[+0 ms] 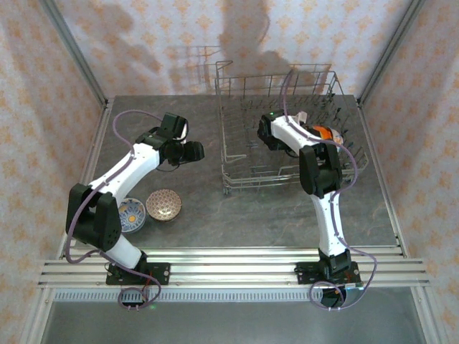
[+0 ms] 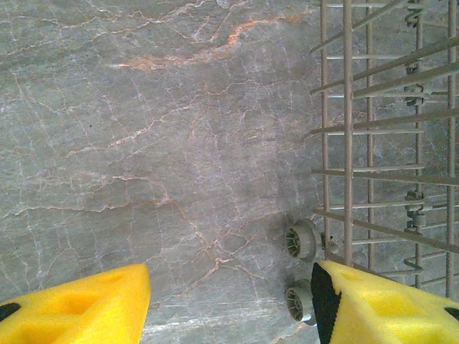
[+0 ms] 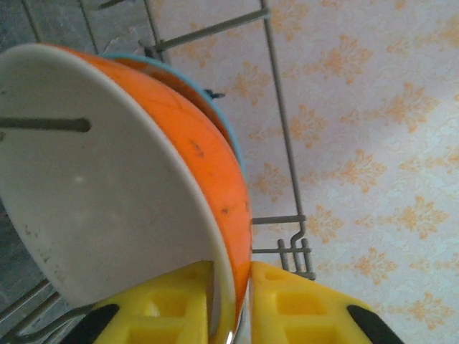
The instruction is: Load the bowls into the dish rack
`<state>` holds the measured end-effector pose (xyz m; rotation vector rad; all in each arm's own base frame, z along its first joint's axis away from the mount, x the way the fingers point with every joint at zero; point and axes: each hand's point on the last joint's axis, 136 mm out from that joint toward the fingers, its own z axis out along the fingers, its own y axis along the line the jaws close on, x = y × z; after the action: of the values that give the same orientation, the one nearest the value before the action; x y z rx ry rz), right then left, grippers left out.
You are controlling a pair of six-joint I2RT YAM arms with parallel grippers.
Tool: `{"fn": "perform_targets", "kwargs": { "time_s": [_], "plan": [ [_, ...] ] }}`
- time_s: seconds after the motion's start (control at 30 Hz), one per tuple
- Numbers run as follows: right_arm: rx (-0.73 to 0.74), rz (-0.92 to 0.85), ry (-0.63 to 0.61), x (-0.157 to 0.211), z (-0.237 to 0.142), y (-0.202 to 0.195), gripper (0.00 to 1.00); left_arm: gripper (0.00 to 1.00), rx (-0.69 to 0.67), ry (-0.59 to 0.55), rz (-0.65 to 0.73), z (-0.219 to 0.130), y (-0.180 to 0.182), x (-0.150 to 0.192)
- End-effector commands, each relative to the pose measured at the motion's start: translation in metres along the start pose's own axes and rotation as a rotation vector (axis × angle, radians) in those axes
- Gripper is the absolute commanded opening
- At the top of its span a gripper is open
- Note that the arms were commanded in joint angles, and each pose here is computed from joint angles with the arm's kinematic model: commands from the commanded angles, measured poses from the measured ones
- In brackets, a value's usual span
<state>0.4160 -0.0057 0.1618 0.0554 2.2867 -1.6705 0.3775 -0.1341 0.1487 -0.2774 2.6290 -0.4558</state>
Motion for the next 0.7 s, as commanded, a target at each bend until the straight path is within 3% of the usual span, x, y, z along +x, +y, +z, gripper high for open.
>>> {"fn": "perform_targets", "kwargs": {
  "time_s": [0.0,0.07,0.13,0.37,0.67],
  "plan": [
    [-0.044,-0.036,0.036,0.01,0.002,0.001,0.25,0.62,-0.03,-0.034,-0.032,-0.018,0.006,-0.003],
    [-0.058,-0.046,0.042,0.012,0.002,0.003,0.26,0.62,-0.034,-0.035,-0.045,-0.02,0.009,0.0],
    [-0.074,-0.042,0.045,0.013,0.002,0.003,0.33,0.62,-0.036,-0.038,-0.051,-0.022,0.009,0.002],
    [-0.146,-0.007,0.031,0.009,-0.007,-0.01,0.7,0.62,-0.065,-0.063,-0.055,-0.036,0.014,0.008],
    [-0.268,0.023,-0.007,0.013,-0.016,-0.023,0.88,0.65,-0.184,-0.107,-0.093,-0.065,0.041,0.019]
  ]
}}
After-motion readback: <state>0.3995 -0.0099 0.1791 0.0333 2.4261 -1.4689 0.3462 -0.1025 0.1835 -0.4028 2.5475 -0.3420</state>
